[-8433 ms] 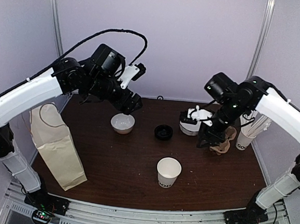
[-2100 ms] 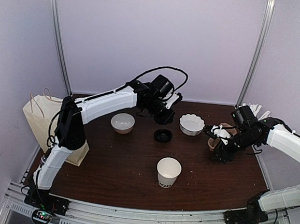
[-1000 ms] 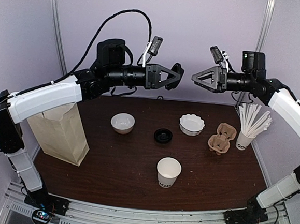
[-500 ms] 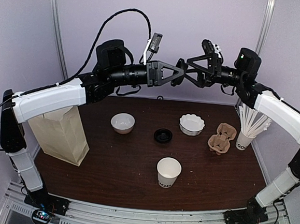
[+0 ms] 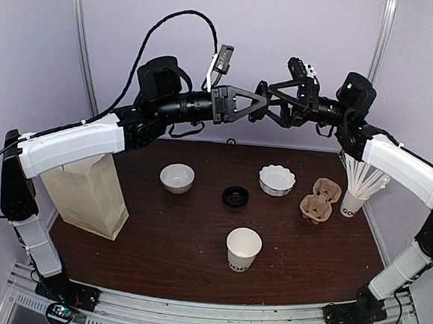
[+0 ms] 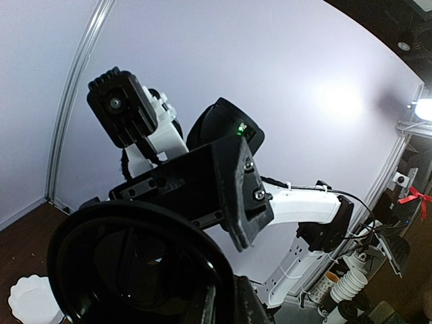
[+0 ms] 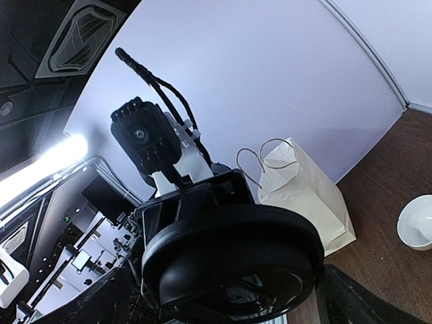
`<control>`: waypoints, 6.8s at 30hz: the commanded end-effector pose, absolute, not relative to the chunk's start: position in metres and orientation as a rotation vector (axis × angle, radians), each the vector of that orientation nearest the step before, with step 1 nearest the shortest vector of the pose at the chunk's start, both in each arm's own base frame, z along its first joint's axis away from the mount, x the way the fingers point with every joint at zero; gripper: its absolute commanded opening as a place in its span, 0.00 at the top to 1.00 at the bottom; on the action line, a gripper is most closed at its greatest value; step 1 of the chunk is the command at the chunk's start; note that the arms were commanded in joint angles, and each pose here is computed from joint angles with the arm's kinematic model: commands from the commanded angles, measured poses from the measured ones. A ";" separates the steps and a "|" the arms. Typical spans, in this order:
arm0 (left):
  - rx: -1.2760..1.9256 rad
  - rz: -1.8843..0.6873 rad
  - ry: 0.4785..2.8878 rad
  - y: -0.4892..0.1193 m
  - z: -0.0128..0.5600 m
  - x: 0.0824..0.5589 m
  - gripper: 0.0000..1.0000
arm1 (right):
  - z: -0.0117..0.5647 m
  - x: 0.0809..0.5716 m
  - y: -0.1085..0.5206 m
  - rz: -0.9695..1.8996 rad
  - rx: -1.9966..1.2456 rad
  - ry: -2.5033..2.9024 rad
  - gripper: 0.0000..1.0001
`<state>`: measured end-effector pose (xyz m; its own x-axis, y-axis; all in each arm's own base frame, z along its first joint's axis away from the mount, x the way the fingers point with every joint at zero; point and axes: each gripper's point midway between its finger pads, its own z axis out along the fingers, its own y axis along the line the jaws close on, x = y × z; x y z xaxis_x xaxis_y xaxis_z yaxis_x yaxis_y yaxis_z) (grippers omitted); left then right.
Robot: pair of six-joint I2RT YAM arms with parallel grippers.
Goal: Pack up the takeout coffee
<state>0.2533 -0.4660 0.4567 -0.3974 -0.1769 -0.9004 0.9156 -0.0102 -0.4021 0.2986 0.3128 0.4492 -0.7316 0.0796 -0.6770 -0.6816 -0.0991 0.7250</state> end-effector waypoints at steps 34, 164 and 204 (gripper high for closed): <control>0.825 -1.516 1.318 -0.466 0.468 0.250 0.92 | 0.448 0.286 0.304 1.916 -0.693 1.596 0.10; 0.522 -0.460 1.926 -0.280 0.316 0.279 0.33 | 0.197 0.181 0.326 -0.008 -2.312 1.984 0.01; 1.057 -1.154 2.314 -0.466 0.169 0.214 0.40 | 0.190 0.117 0.298 0.494 -2.149 1.641 0.64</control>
<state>0.2121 -0.4510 0.1523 -0.6749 0.4942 -0.5481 0.7379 0.4428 -0.5093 0.1272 0.2812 0.1900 0.1727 -0.8535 -0.4917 -0.9846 -0.1634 -0.0622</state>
